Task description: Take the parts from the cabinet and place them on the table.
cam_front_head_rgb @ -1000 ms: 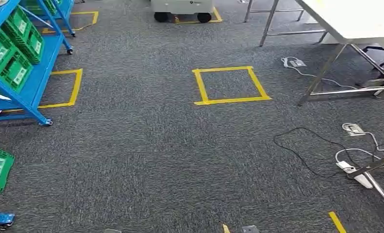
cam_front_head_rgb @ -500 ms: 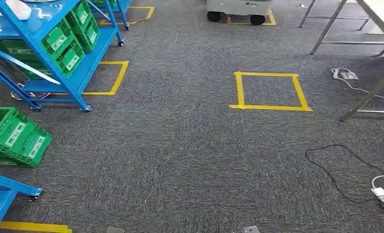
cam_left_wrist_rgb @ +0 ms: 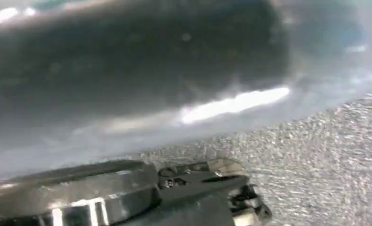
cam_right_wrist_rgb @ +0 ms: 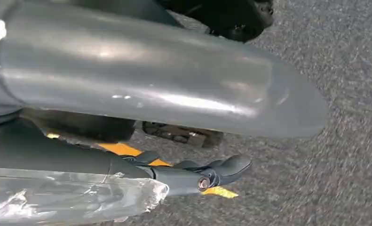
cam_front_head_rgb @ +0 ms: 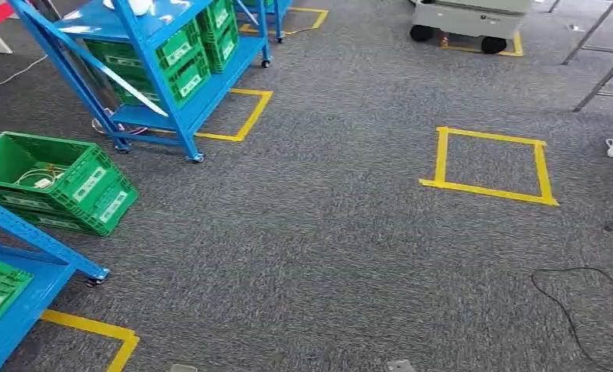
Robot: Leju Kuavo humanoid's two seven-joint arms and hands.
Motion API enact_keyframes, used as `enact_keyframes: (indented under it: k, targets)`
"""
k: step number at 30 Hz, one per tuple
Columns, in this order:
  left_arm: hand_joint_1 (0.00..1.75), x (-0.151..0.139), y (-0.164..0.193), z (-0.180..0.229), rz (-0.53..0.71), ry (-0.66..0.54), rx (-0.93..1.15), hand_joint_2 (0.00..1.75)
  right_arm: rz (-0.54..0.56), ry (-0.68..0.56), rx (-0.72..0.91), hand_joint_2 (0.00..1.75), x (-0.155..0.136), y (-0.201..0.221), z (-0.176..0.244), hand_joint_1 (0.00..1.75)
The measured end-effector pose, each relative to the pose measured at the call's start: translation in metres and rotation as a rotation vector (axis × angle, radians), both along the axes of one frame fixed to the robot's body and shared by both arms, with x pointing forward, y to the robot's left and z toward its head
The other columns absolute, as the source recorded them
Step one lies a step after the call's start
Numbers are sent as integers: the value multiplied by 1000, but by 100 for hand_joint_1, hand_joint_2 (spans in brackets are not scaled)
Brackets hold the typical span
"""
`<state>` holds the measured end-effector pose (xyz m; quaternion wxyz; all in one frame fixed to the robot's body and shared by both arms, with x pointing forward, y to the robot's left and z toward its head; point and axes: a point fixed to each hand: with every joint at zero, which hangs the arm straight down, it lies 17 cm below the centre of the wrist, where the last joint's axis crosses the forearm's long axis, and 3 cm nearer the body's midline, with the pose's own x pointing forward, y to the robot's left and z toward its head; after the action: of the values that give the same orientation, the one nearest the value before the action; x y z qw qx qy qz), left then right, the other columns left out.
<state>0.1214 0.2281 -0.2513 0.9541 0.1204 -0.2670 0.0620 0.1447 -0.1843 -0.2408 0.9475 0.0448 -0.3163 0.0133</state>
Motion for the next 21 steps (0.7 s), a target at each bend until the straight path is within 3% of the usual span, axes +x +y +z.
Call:
enact_keyframes:
  k: [21]
  targets:
    - [0, 1, -1, 0, 1, -2, -2, 0, -1, 9, 1, 0, -6, 1, -1, 0]
